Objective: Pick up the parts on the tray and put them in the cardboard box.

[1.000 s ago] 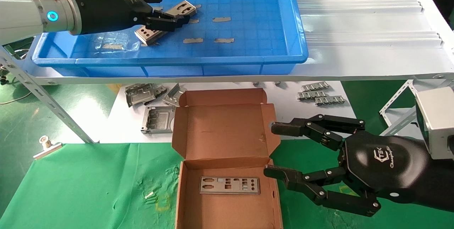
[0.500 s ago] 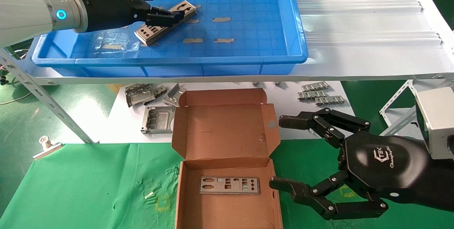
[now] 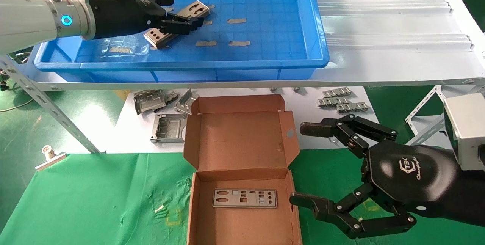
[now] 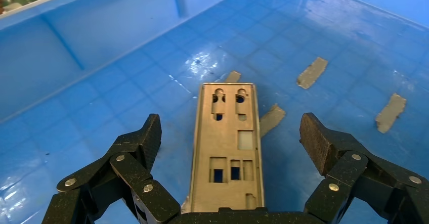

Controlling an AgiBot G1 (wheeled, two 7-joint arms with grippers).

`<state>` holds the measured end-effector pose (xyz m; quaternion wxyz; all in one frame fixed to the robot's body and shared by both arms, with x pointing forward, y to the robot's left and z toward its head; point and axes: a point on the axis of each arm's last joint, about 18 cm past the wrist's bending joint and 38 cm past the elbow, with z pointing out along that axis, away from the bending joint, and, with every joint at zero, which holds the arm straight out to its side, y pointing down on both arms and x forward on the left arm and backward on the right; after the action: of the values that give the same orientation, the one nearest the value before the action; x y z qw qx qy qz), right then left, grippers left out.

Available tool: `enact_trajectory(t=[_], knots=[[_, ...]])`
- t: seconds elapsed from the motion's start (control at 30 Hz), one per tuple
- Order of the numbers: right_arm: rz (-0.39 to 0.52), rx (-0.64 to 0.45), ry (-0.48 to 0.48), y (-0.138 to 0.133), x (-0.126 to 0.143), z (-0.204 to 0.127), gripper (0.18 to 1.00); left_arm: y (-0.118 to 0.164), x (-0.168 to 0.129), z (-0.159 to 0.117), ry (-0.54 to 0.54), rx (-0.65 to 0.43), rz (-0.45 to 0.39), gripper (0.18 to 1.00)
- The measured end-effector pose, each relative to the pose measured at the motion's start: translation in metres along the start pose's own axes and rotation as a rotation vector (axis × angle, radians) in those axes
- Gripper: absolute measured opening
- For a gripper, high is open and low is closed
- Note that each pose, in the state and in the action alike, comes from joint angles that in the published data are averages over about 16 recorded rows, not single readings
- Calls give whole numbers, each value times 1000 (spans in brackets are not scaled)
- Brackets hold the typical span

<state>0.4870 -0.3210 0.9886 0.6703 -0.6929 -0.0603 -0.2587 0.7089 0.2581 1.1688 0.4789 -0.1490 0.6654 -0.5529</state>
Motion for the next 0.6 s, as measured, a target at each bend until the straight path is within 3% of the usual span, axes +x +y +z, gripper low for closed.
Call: enact_trajectory(t=[0.33, 0.6], knots=[[0, 0, 0, 0, 0, 0, 1000, 0, 3, -1, 23, 0, 5, 988], [0, 0, 0, 0, 0, 0, 1000, 0, 3, -1, 19, -4, 3, 935]])
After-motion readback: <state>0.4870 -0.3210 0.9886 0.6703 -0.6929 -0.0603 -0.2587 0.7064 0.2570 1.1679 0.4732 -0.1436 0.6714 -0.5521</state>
